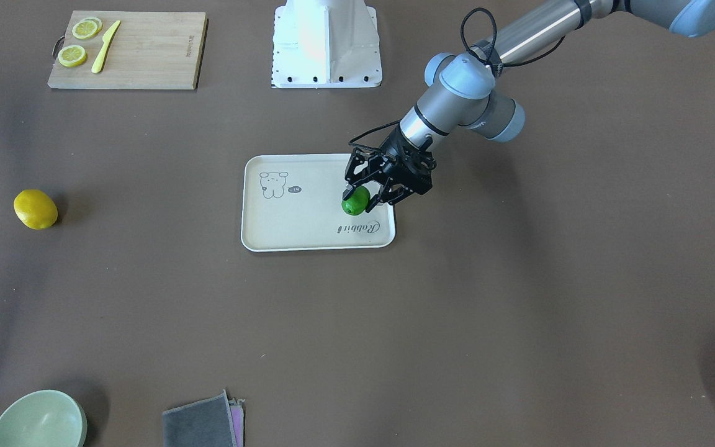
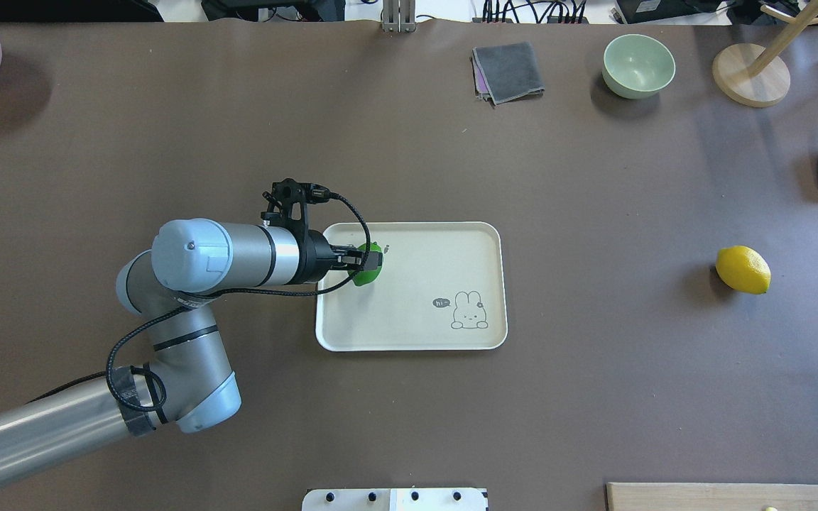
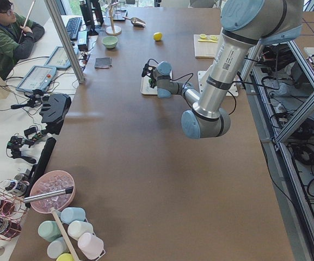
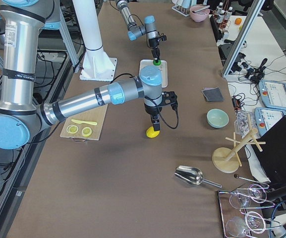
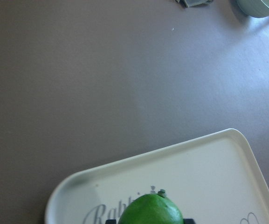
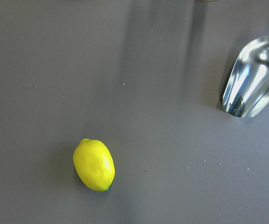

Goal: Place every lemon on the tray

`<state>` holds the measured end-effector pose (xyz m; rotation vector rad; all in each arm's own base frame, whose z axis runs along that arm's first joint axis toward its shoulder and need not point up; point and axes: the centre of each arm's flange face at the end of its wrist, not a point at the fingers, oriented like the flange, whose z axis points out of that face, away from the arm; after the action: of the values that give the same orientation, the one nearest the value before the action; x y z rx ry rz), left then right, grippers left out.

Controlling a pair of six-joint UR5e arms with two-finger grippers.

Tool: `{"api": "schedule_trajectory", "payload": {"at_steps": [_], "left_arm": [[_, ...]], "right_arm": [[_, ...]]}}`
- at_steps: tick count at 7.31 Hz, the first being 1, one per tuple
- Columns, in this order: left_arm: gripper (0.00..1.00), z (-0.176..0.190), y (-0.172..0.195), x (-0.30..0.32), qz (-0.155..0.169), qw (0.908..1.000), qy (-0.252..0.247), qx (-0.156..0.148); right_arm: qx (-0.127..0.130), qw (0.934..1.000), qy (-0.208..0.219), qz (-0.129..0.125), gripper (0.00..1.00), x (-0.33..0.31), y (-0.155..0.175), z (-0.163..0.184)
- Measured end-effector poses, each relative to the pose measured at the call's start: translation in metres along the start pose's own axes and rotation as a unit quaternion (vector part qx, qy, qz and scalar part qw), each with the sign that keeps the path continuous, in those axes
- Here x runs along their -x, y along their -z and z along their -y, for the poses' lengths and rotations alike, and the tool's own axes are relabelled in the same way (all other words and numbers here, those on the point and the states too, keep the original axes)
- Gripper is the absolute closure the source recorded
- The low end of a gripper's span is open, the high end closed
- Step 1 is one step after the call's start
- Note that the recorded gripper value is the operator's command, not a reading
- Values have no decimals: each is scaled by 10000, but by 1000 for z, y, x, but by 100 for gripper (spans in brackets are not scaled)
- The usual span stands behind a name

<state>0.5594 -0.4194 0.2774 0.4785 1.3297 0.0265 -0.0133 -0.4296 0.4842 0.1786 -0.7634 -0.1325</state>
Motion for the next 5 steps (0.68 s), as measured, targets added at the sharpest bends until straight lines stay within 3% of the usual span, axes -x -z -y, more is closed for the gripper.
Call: {"api": "schedule_trajectory", "payload": {"at_steps": [2, 3, 5], "left_arm": [[1, 1, 9, -9, 13, 10000, -11, -83], [1, 19, 34, 10, 60, 10000, -13, 21], [1, 63, 117, 110, 311, 9976, -495, 378]], "right_arm": [[-87, 9999, 125, 19, 0, 9, 4, 12], [-86, 9998, 196, 15, 0, 14, 1, 21], [-20, 9984, 551, -122, 0, 40, -18, 42]]}}
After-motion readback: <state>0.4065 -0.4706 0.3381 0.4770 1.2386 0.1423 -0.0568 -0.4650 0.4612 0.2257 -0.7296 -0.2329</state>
